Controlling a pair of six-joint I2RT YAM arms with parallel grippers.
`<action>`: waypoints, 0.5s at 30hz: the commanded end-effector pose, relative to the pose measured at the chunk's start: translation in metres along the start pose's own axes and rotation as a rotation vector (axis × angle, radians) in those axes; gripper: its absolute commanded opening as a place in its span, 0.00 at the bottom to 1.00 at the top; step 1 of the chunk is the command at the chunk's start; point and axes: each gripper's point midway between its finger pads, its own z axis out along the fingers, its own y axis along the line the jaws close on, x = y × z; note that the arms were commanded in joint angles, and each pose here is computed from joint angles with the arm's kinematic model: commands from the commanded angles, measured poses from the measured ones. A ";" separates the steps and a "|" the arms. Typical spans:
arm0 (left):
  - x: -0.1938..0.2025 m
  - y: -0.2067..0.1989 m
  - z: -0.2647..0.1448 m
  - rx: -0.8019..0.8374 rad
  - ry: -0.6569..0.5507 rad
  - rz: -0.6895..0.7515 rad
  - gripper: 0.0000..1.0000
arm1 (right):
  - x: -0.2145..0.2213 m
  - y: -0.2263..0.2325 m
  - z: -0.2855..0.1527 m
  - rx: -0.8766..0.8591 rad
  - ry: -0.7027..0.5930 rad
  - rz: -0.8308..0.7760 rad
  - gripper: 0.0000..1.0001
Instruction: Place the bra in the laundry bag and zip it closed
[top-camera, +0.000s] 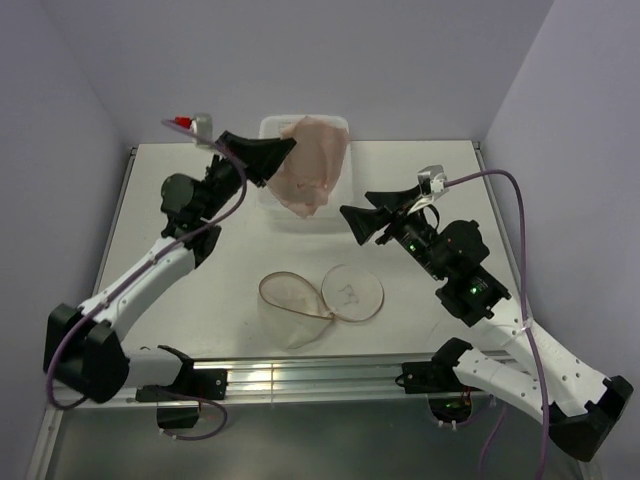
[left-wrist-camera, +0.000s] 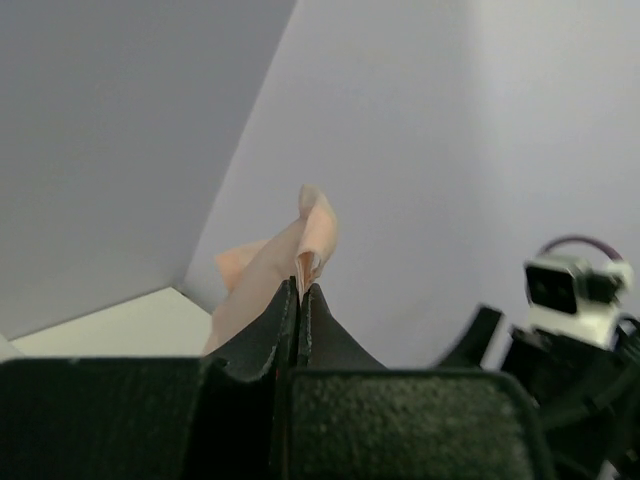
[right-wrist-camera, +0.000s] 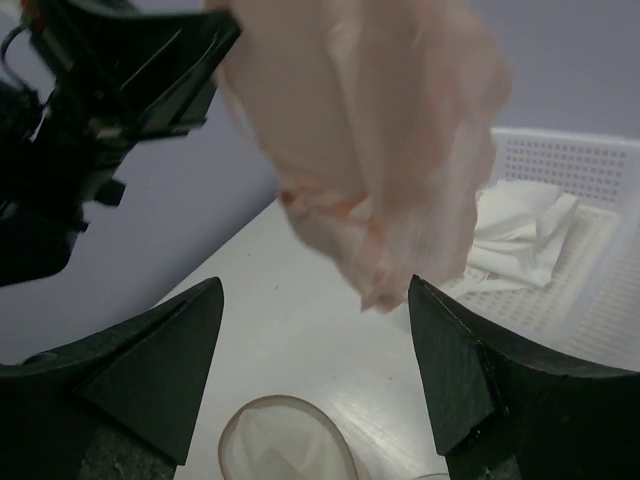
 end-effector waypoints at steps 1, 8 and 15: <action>-0.022 -0.058 -0.029 0.098 -0.082 0.019 0.00 | -0.037 0.022 0.004 -0.107 -0.033 -0.115 0.82; 0.006 -0.091 -0.063 0.110 -0.001 -0.016 0.00 | -0.069 0.041 0.002 -0.183 -0.021 -0.193 0.89; 0.027 -0.097 -0.071 0.097 0.065 -0.027 0.00 | -0.049 0.077 -0.006 -0.405 0.074 -0.166 0.90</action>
